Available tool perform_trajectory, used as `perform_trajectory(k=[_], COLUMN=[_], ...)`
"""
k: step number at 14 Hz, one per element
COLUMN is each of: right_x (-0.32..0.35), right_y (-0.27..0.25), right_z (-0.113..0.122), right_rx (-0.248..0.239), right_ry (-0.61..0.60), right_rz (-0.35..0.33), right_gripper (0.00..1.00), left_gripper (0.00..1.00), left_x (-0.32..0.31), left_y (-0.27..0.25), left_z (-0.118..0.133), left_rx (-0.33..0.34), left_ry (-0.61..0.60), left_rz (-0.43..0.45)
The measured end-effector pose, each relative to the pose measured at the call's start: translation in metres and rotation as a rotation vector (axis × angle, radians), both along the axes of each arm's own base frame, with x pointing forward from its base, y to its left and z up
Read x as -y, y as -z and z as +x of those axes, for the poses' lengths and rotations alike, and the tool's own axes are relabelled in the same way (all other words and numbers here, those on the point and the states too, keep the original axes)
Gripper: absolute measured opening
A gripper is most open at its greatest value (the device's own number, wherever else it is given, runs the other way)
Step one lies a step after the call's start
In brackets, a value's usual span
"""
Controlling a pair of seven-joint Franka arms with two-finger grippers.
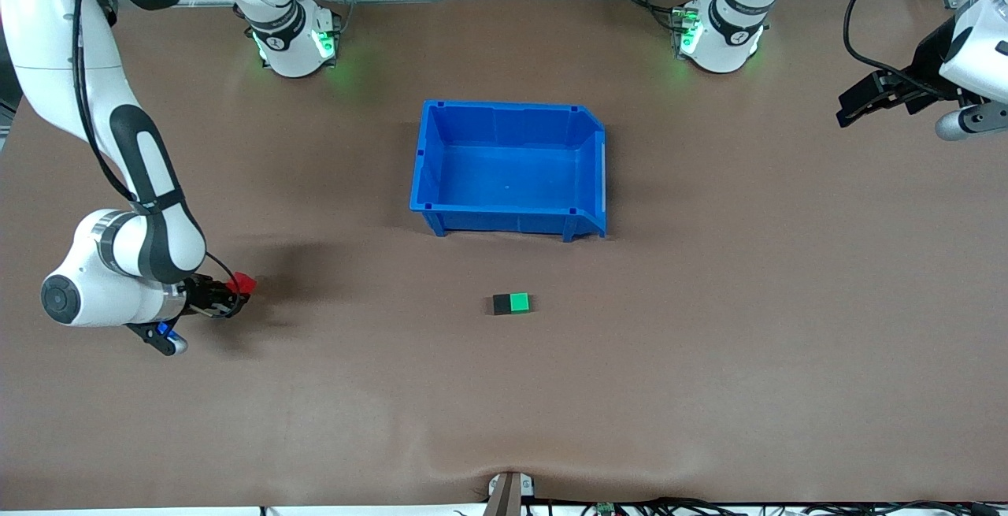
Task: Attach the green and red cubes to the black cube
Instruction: 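Lift the red cube and carry it toward the black cube with the right gripper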
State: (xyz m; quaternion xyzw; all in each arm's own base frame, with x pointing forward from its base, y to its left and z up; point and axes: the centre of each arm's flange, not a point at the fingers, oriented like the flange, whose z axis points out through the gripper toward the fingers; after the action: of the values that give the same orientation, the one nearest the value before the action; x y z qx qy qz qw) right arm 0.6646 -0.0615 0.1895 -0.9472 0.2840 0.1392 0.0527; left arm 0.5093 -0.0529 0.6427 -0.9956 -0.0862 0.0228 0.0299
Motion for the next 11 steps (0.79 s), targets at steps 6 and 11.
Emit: perform_trajectory(k=[6,11], right_x=[-0.014,-0.040], right_y=[0.000,-0.001], right_z=[0.001,0.003], right_rx=[-0.016,-0.041], right_ry=[0.082,0.206], right_rz=[-0.010,0.001], right_gripper=[0.40,0.40], left_gripper=[1.00,1.00], left_x=[0.000,0.000], left_y=[0.000,0.000], left_z=[0.000,0.000], left_rx=[0.000,0.000], left_ry=[0.001,0.001], left_rz=[0.000,0.000])
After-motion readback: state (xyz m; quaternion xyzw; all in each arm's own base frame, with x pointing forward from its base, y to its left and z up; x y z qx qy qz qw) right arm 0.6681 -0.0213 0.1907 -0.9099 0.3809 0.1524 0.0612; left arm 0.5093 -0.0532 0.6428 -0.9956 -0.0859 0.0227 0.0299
